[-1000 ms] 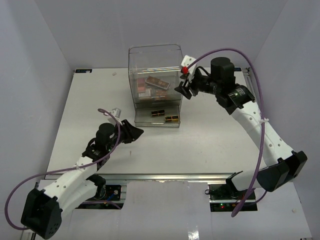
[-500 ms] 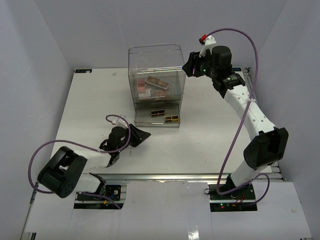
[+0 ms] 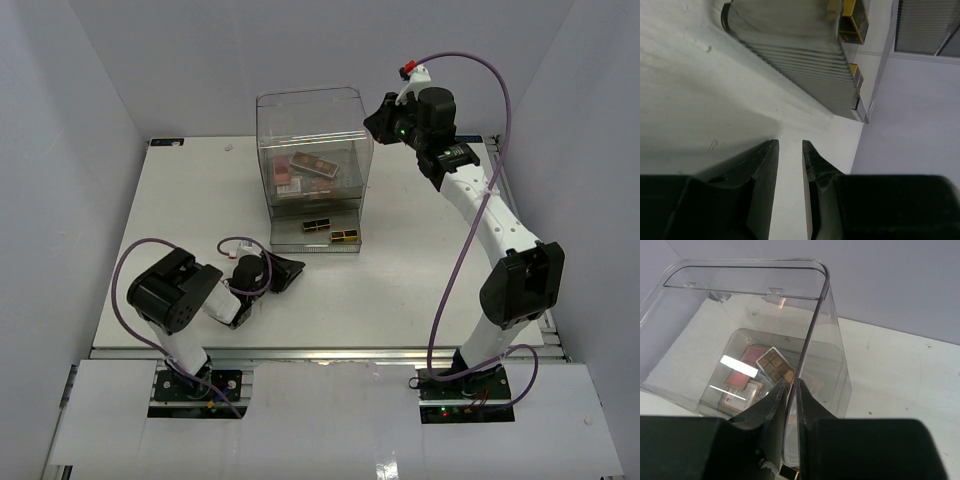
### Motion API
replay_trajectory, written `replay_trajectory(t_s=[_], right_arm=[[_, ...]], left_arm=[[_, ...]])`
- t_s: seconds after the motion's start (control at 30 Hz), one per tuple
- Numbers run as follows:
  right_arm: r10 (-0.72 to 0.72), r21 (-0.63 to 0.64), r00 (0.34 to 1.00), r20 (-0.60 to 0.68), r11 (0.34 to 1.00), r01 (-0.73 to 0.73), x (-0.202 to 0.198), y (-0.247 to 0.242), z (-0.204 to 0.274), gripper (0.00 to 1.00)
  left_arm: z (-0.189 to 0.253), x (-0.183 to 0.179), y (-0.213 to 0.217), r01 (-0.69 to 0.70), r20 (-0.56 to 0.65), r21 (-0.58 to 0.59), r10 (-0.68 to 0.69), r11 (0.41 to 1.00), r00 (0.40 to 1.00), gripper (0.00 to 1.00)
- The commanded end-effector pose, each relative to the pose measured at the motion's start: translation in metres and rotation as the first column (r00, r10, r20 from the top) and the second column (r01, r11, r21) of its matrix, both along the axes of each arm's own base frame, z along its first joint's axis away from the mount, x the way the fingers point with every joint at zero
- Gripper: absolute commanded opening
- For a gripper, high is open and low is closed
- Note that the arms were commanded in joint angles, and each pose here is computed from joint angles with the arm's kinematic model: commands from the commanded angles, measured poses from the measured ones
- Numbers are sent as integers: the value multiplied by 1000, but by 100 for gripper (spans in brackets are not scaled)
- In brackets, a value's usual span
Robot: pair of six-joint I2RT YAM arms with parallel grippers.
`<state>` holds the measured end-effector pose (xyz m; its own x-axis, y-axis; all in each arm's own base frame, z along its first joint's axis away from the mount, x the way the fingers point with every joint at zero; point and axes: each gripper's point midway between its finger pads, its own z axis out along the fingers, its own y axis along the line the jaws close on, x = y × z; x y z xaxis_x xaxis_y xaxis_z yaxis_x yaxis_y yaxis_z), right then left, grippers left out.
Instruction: Organize the makeup
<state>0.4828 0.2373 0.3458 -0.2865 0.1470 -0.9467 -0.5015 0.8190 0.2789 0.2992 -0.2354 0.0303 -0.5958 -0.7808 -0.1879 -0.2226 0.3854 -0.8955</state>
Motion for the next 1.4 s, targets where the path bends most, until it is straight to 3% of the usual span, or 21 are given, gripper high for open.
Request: replay_trajectory(t_s=[0.0,0.37,1.03,1.13,1.3,1.37], right_arm=[[18,47,997,70,999,-21,-7,2,23,13],[71,80,997,31,994,-73,-17,11,15,8],[109,70,994,8,992,-109,-28,13,6,11],[114,54,993,34,992,-116,-29,12,13,28],[87,-8,992,96,996,-87,-37,-2,30,66],[73,-26,989,132,997,-70,-44,-10,40,72]], left_arm=[[13,32,-8,-106,32,-100,110,989,993,37],[14,89,-47,-165,18,-229,174,959,985,36],[29,158,-31,-258,37,-218,272,941,961,45],[32,159,-31,-232,52,-210,248,950,967,47],[40,148,-28,-190,86,-231,215,954,973,48],[46,140,-26,-172,104,-234,200,957,974,50]])
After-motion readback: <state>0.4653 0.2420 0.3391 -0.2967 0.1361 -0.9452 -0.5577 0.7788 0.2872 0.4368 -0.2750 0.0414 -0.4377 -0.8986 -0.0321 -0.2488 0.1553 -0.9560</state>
